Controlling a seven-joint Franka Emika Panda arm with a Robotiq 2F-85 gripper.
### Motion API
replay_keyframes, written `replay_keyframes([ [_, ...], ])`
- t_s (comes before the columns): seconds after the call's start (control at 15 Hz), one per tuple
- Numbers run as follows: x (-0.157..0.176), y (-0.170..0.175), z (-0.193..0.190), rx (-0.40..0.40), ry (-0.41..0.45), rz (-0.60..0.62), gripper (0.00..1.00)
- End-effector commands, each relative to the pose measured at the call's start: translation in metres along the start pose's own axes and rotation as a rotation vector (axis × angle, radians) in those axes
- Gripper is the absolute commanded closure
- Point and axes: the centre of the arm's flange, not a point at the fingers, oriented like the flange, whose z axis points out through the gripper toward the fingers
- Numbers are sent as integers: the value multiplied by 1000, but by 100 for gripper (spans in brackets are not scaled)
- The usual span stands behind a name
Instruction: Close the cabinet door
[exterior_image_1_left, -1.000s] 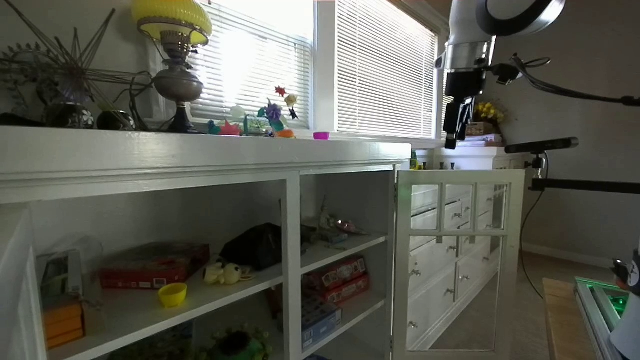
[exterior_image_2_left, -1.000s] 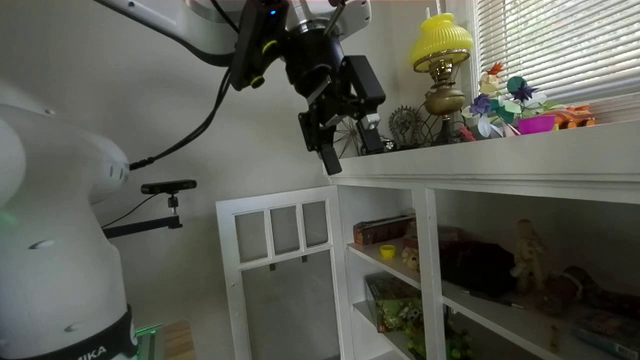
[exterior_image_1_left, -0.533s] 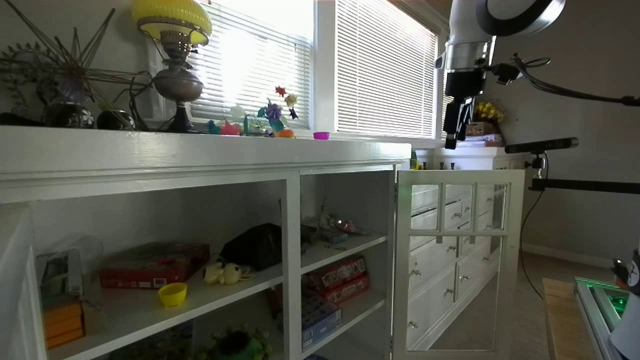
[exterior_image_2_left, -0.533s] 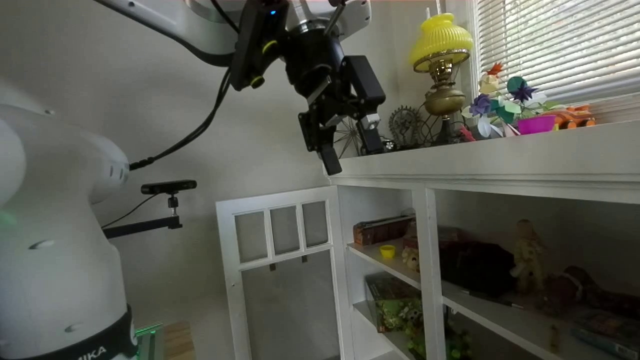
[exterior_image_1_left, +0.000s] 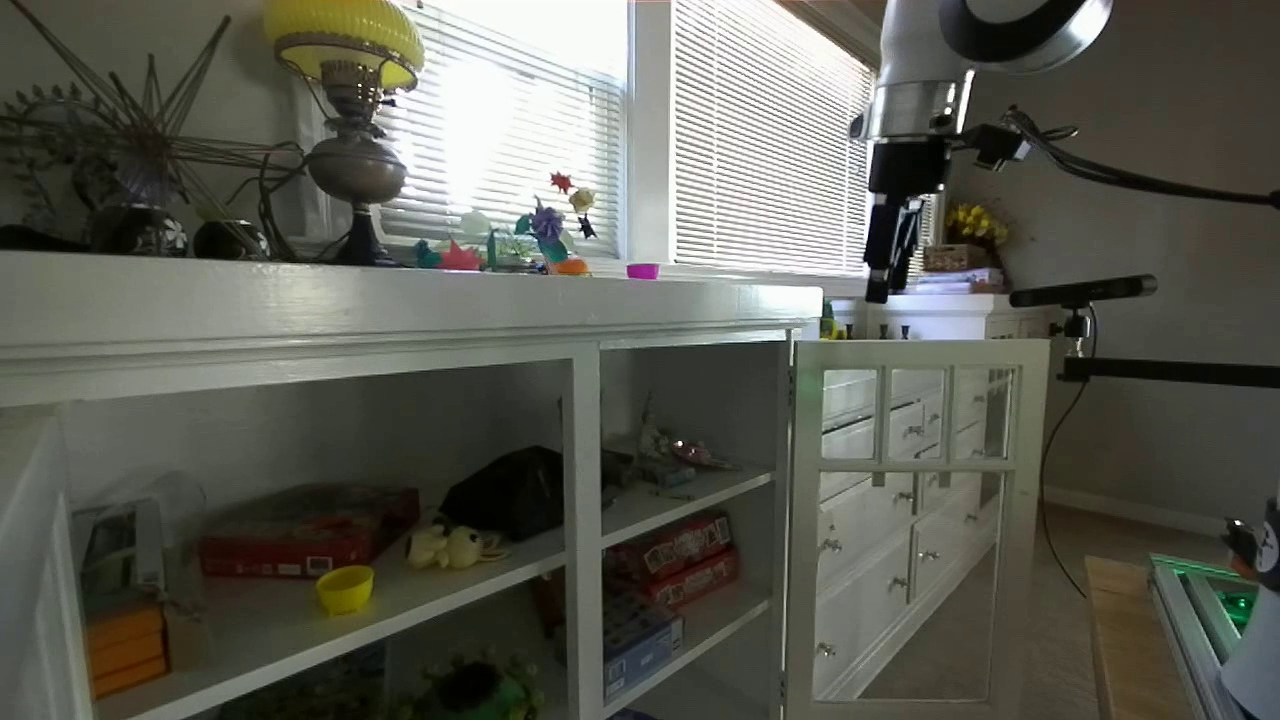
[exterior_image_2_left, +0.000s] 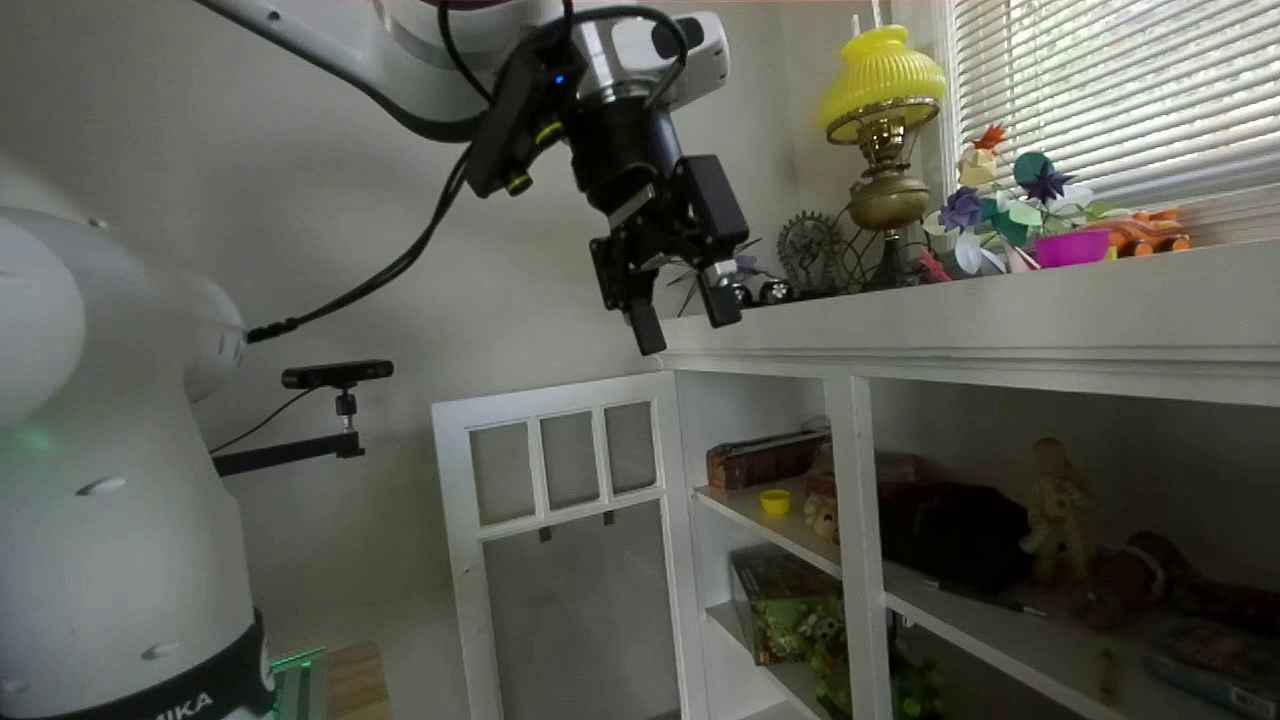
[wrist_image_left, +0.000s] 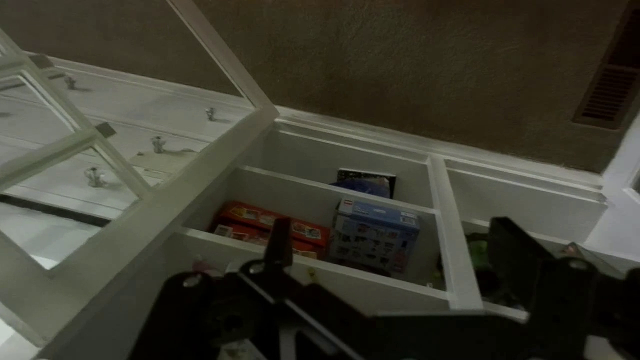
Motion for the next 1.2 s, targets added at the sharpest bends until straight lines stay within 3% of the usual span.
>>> replay_keyframes([
  [0.0, 43, -59, -16, 87, 31, -35, 0],
  [0.4, 93, -167, -43, 170, 49, -92, 0],
  [0.6, 113, -222, -51, 321, 2, -89, 0],
  [0.67, 82, -194, -45, 227, 31, -105, 0],
  [0.87, 96, -221, -45, 283, 5, -120, 0],
  [1.13, 99, -219, -40, 298, -10, -99, 0],
])
